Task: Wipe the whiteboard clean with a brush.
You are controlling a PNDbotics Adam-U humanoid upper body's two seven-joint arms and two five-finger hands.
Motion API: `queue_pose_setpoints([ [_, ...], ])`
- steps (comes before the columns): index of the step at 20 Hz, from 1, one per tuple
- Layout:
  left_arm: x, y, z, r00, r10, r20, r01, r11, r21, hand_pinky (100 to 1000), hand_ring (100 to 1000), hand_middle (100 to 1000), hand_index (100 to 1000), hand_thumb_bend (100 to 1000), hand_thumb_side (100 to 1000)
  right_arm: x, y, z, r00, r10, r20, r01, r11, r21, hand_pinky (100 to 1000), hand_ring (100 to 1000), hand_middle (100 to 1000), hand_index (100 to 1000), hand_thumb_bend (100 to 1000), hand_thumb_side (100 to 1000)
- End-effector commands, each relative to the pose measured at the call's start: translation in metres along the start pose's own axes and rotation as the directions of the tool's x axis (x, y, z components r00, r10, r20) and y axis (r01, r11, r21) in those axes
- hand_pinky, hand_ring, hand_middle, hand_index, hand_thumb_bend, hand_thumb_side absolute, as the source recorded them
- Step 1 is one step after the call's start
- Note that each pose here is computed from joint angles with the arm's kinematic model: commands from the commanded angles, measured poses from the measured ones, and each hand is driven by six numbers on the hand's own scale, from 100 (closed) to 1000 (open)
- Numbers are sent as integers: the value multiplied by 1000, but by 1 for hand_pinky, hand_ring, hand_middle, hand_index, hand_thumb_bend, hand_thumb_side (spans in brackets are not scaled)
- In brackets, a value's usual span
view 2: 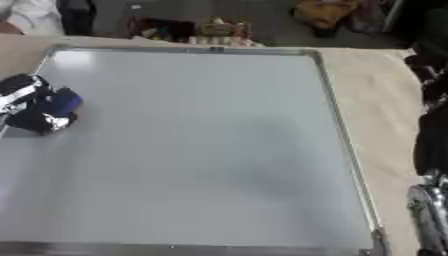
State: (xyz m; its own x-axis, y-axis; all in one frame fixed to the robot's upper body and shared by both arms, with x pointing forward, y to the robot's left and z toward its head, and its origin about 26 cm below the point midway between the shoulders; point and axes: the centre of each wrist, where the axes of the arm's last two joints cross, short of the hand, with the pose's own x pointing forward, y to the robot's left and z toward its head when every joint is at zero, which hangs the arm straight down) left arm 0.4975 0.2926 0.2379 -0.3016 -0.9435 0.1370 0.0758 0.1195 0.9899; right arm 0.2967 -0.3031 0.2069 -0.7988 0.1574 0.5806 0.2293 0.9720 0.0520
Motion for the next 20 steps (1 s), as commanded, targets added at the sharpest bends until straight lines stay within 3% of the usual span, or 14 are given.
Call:
queue_pose_setpoints([
  [1, -14, 11, 5, 998, -3, -67, 5, 1000, 31, 519, 479, 237, 100, 315, 362, 6, -3, -5, 1000, 9, 24, -9, 1000, 9, 918, 908, 582, 865, 228, 878],
  [10, -21, 8, 5, 976, 10, -217, 11, 995, 96, 521, 477, 232, 100, 311, 352, 5, -3, -4, 1000, 9, 22, -9, 1000, 8, 919, 909, 582, 866, 229, 881],
  [20, -23, 10, 5, 971, 49, -235, -29, 996, 90, 519, 473, 228, 100, 314, 357, 5, -3, -3, 1000, 10, 19, -10, 1000, 7, 920, 909, 582, 866, 230, 880],
])
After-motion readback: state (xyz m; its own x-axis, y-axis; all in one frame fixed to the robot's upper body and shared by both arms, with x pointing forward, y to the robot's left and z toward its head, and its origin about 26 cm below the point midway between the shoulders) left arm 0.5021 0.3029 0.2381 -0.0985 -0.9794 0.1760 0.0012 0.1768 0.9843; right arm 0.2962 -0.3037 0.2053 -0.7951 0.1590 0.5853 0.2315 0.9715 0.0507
